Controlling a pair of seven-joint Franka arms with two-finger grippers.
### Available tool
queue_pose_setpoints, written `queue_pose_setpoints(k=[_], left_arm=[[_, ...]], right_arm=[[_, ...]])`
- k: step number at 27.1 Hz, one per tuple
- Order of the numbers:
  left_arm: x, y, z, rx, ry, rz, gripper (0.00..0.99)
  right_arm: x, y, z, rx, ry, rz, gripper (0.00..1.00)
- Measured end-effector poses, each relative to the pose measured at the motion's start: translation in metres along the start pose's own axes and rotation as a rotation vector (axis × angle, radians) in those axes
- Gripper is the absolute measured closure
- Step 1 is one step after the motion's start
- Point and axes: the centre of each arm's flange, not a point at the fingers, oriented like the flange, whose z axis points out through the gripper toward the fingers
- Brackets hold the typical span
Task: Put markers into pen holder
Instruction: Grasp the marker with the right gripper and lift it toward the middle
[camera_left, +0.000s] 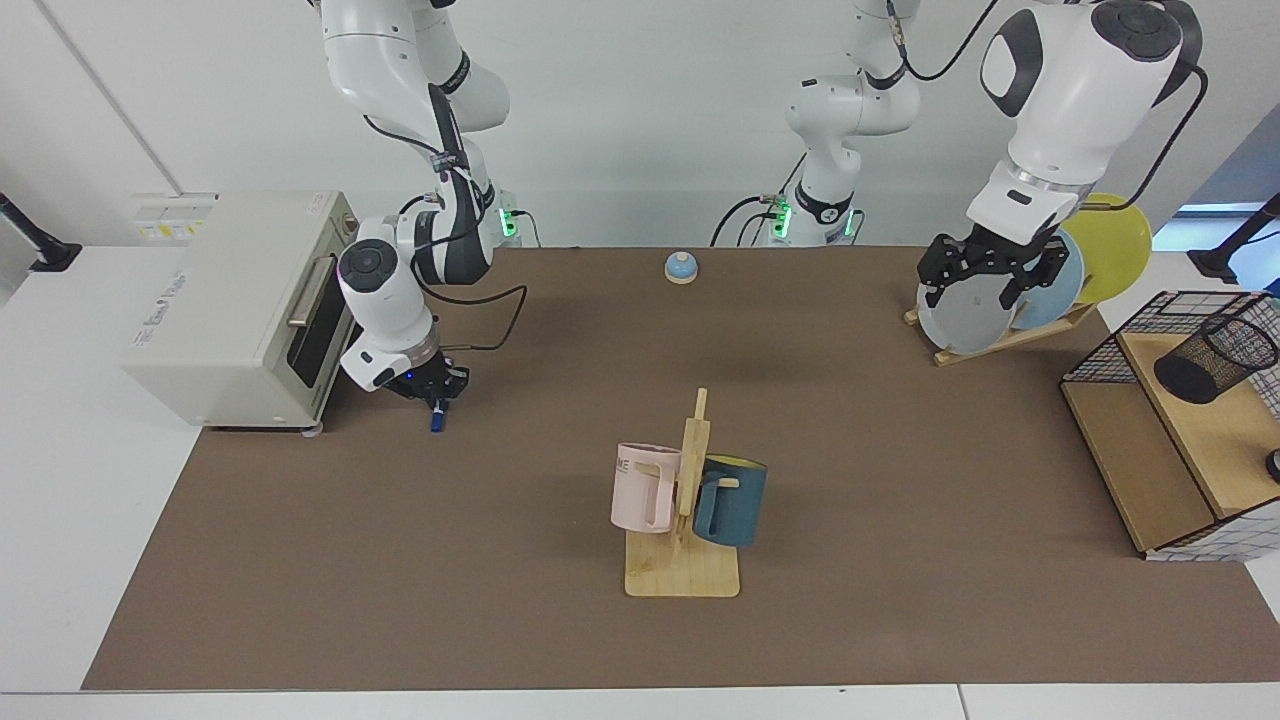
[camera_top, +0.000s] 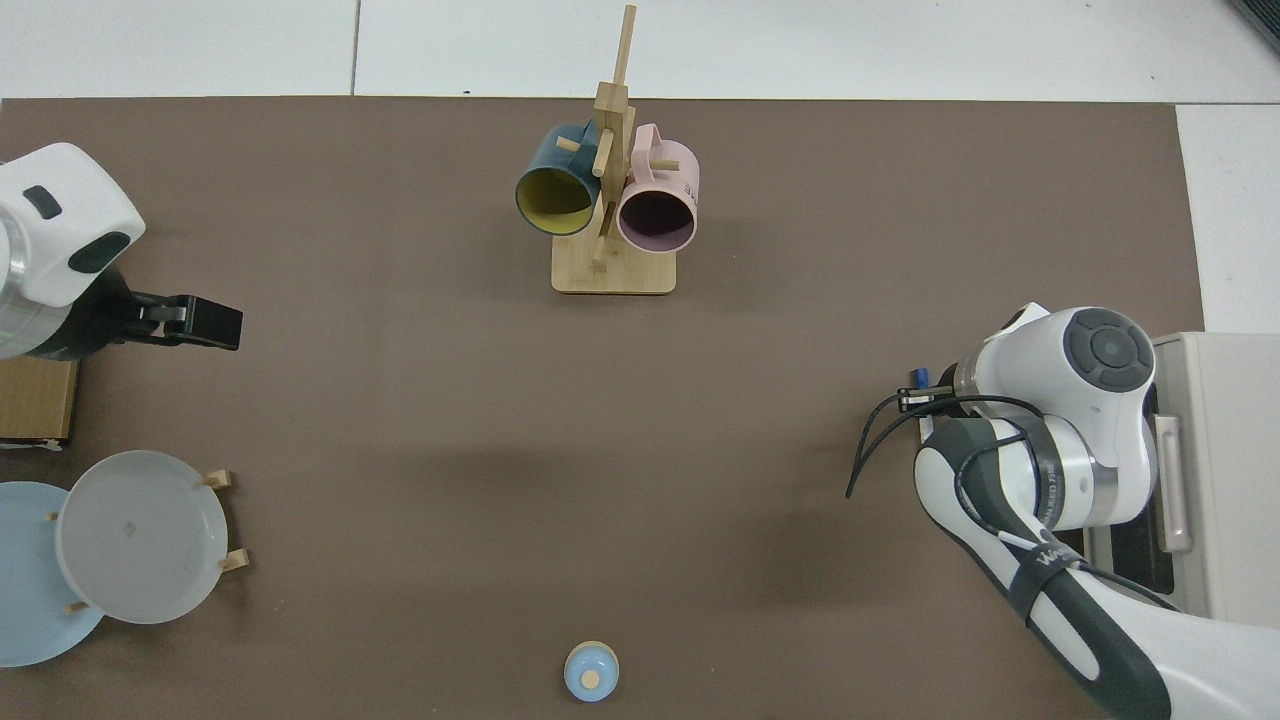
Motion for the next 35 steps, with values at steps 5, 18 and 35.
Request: queue_pose_setpoints(k=[5, 18, 35], left_arm=[[0.000, 0.000, 0.000, 0.000, -0.001, 0.001, 0.000], [-0.017, 0.025, -0.008, -0.001, -0.063, 0.064, 0.000], [-0.032, 0.112, -0.010, -0.035, -0.099, 0.312, 0.000]], right_arm=[[0.003, -0.005, -0.006, 0.049, -0.002, 0.054, 0.84], [0.029, -0.061, -0.111, 0.198, -0.065, 0.410, 0.84], [0.031, -0.166, -0.189, 0.499, -0.207, 0.852, 0.84]])
